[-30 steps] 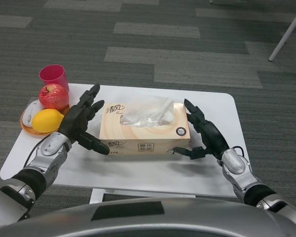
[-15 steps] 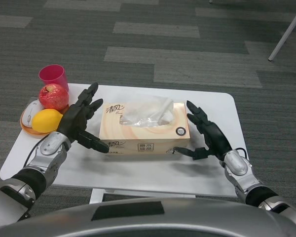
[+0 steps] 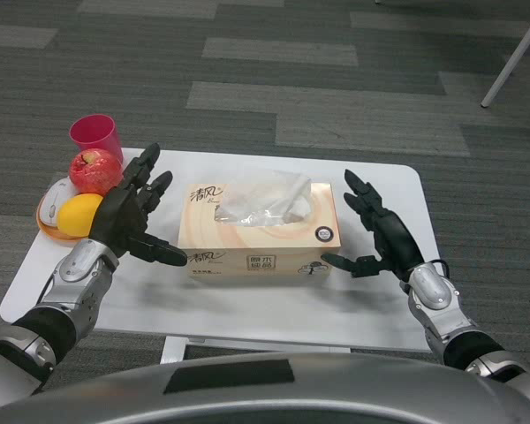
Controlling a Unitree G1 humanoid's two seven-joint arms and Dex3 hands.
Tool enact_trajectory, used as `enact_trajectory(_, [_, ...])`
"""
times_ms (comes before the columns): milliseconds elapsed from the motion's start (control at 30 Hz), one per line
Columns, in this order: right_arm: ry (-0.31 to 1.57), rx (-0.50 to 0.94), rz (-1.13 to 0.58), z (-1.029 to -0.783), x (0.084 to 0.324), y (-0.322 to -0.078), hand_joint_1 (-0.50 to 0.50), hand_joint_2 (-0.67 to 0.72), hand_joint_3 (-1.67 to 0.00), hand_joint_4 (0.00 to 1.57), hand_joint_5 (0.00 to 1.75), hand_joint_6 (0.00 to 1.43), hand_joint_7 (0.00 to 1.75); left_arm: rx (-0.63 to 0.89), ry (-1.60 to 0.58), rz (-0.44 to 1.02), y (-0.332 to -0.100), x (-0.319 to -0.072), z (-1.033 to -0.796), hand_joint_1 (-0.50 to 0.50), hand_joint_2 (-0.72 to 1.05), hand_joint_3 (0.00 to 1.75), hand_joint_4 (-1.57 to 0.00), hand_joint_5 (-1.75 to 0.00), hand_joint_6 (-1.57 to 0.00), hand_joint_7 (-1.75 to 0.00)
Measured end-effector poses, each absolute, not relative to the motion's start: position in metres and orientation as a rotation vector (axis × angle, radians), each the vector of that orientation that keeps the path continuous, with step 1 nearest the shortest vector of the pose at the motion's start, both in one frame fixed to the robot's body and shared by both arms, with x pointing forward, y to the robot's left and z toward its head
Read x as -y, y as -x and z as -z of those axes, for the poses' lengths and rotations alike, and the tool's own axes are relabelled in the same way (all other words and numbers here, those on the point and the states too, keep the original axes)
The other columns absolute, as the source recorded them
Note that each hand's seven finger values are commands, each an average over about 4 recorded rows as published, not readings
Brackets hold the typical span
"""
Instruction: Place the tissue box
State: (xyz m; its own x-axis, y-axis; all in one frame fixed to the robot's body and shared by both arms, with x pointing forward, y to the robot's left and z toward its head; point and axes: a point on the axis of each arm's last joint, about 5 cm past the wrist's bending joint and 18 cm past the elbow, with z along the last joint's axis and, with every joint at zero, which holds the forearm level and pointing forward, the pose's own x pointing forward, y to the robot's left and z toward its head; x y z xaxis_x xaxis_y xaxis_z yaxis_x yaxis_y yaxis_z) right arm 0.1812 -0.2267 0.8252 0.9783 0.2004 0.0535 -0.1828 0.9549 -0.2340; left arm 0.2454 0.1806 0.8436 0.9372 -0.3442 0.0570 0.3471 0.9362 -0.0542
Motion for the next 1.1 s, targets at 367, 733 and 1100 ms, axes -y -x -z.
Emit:
enact_trajectory(367, [0.224, 0.198, -0.086, -0.846, 0.248, -0.181, -0.46, -0.41, -0.71, 0.00, 0.39, 0.00, 0.07, 0.180, 0.135, 0.308, -0.244, -0.196, -0.859, 0.50, -0.10, 0.00, 0.00, -0.31, 0.00, -0.07])
enact_trajectory(733, [0.236, 0.296, 0.021, -0.866, 0.267, -0.183, -0.43, -0.41, -0.63, 0.00, 0.39, 0.00, 0.07, 0.314, 0.190, 0.195, -0.244, -0.214, -0.876, 0.50, -0.19, 0.00, 0.00, -0.41, 0.00, -0.07])
enact_trajectory(1100, [0.200, 0.405, 0.015, -0.881, 0.250, -0.195, -0.43, -0.41, -0.63, 0.00, 0.39, 0.00, 0.07, 0.412, 0.231, 0.194, -0.245, -0.211, -0.890, 0.50, -0.19, 0.00, 0.00, -0.41, 0.00, -0.07])
